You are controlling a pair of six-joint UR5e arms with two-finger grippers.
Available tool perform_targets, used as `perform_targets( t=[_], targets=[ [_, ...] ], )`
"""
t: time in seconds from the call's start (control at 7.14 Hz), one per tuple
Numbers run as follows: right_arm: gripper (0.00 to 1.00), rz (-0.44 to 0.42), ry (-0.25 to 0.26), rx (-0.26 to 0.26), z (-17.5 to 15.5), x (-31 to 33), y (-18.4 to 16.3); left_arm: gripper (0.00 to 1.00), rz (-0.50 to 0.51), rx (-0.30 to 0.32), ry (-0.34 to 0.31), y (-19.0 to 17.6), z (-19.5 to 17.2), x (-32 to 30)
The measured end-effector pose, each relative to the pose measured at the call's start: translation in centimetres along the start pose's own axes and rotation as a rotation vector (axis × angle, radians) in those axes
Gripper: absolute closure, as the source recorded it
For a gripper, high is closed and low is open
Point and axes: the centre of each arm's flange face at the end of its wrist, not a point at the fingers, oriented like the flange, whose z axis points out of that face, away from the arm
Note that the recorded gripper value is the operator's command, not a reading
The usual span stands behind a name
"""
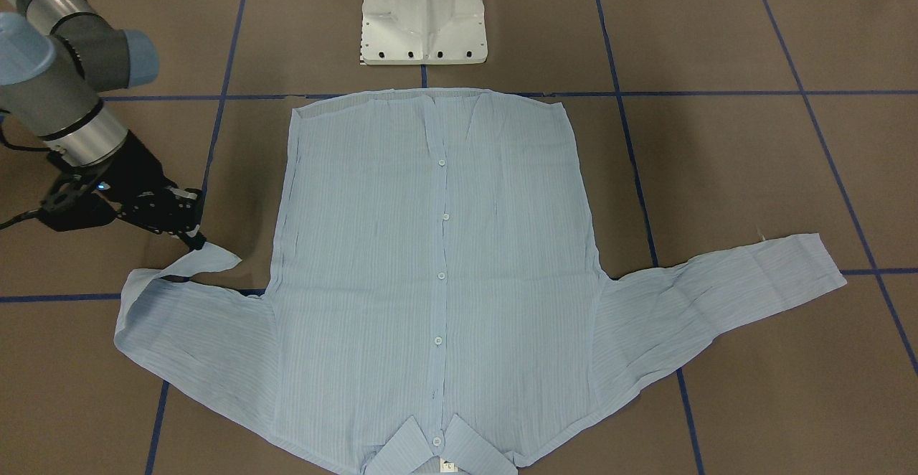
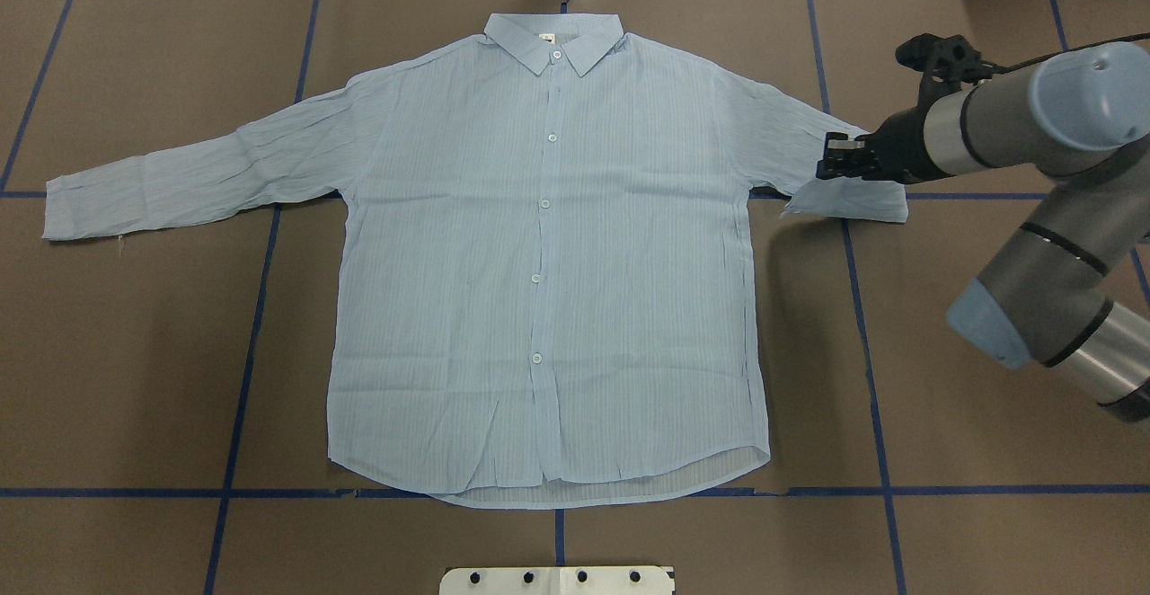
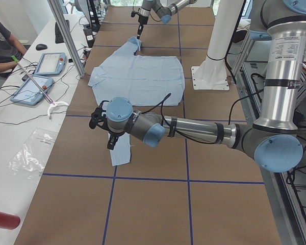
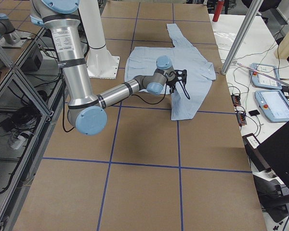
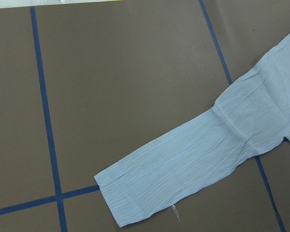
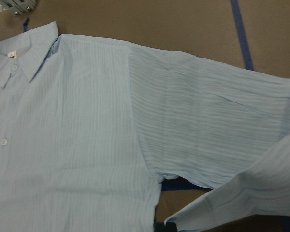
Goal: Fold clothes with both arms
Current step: 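Carry the grasped sleeve across the shirt front toward the collar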
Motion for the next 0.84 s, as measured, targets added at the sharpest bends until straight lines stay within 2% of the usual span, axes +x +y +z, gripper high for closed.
perform_targets(
  t=[0.14, 0.42, 0.56, 0.84],
  targets=[
    [1.00, 0.010, -0.032, 0.028, 0.7, -3.7, 0.4, 0.00, -0.004, -0.002, 0.000, 0.2, 0.6, -1.0],
    [1.00, 0.001, -0.086, 0.064, 1.3, -12.0, -0.9, 0.00, -0.007, 0.000, -0.002, 1.0, 1.9, -3.6],
    [1.00, -0.003, -0.091, 0.065, 2.3, -17.1, -2.3, 0.00, -0.012, 0.004, -0.005, 1.3, 2.0, -4.6],
    [1.00, -0.006, -0.055, 0.049, 7.1, -26.9, -5.3, 0.00, -0.028, 0.007, -0.010, 1.6, 2.0, -5.8]
  ],
)
